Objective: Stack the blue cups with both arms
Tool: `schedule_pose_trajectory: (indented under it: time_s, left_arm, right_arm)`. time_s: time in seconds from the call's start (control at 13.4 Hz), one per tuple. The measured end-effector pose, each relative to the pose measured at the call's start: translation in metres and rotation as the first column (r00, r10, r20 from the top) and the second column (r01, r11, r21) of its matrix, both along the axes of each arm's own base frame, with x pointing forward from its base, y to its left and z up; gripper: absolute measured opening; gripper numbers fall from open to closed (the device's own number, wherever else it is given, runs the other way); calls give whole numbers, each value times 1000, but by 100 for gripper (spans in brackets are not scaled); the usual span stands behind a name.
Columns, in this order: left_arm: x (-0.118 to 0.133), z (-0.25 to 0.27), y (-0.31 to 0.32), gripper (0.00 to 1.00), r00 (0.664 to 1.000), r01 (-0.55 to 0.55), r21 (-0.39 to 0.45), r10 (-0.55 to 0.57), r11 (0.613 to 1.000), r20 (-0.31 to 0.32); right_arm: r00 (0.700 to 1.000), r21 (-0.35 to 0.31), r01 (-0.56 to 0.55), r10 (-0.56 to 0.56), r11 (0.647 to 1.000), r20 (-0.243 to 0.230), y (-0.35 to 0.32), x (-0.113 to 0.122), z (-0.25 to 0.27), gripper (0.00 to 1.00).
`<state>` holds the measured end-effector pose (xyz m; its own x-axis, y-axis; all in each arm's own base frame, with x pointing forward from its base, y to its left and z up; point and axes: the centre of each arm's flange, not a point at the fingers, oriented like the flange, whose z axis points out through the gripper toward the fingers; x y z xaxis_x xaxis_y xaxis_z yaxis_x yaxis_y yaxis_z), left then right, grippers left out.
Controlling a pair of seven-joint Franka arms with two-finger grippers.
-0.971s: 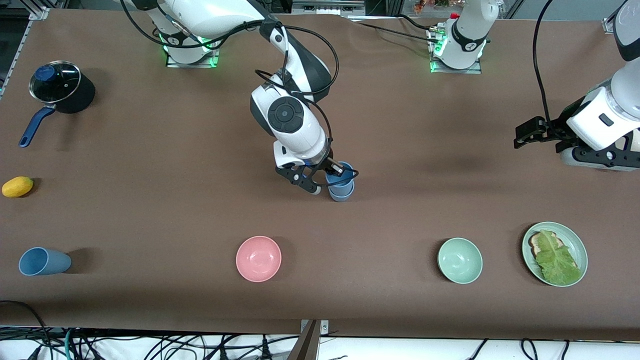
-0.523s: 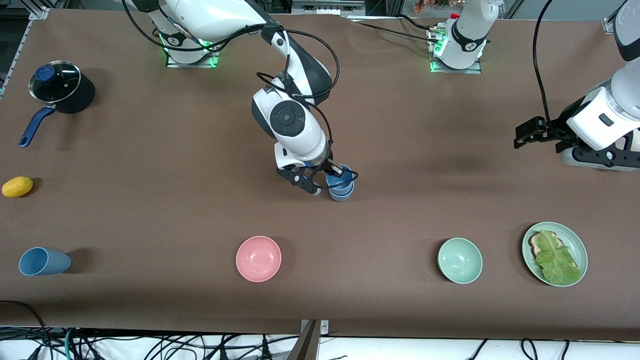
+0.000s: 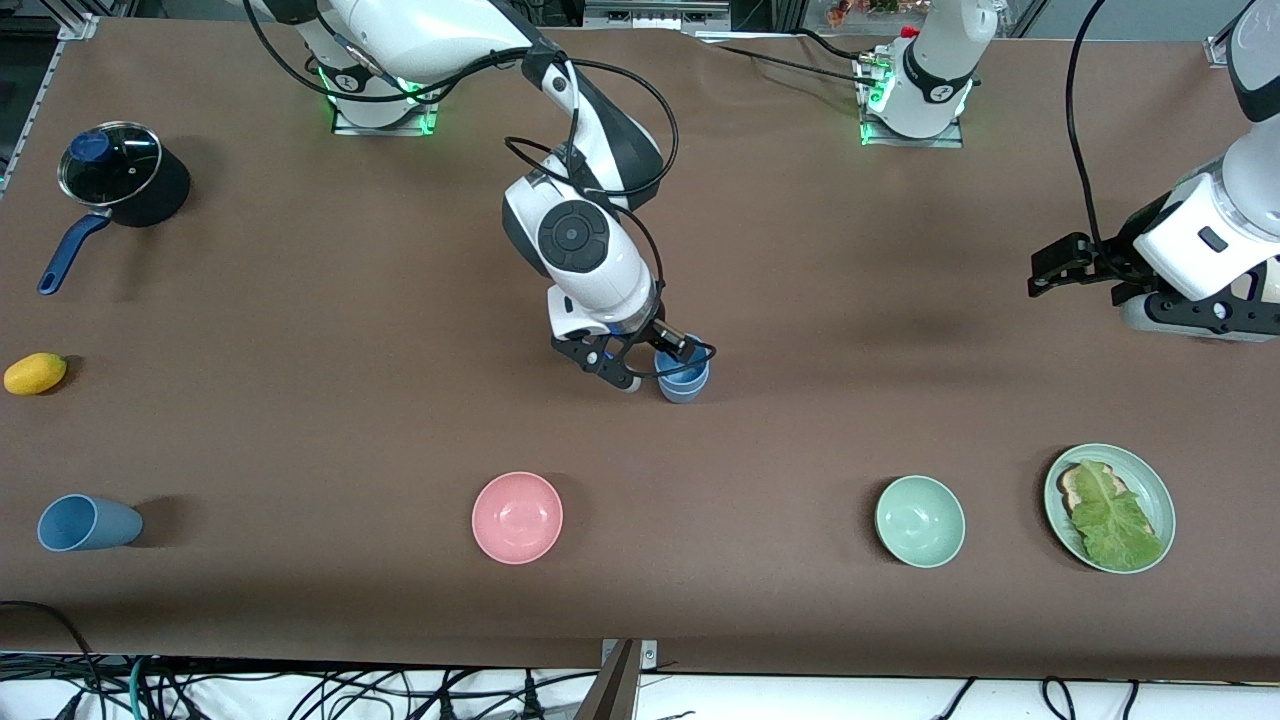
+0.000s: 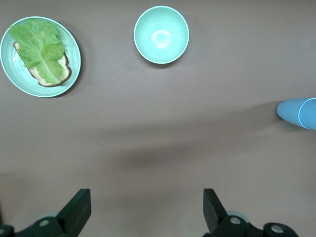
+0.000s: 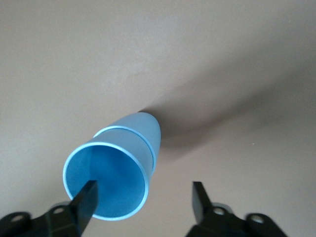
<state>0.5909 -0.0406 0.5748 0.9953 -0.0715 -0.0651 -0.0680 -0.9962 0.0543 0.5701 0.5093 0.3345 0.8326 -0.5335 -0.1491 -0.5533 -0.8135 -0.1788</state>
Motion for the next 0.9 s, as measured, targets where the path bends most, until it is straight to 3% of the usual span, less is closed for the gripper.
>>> schedule_pose_trajectory:
  time_s: [0.07, 0.37, 0.9]
  left_arm:
    - [0, 0, 0, 100, 1000, 0, 0, 0, 1000, 0]
    - [0, 0, -1, 100, 1000, 2, 0, -2, 1000, 0]
    - [0, 0, -1, 100, 1000, 2, 0, -2, 1000, 0]
  right_arm:
    - [1000, 0, 4, -4, 1000, 1, -3, 3, 5, 100]
    - [1000, -23, -12, 11, 1000, -28, -34, 16, 33, 100]
    - [975, -76, -182, 170, 980, -142, -131, 40, 83, 100]
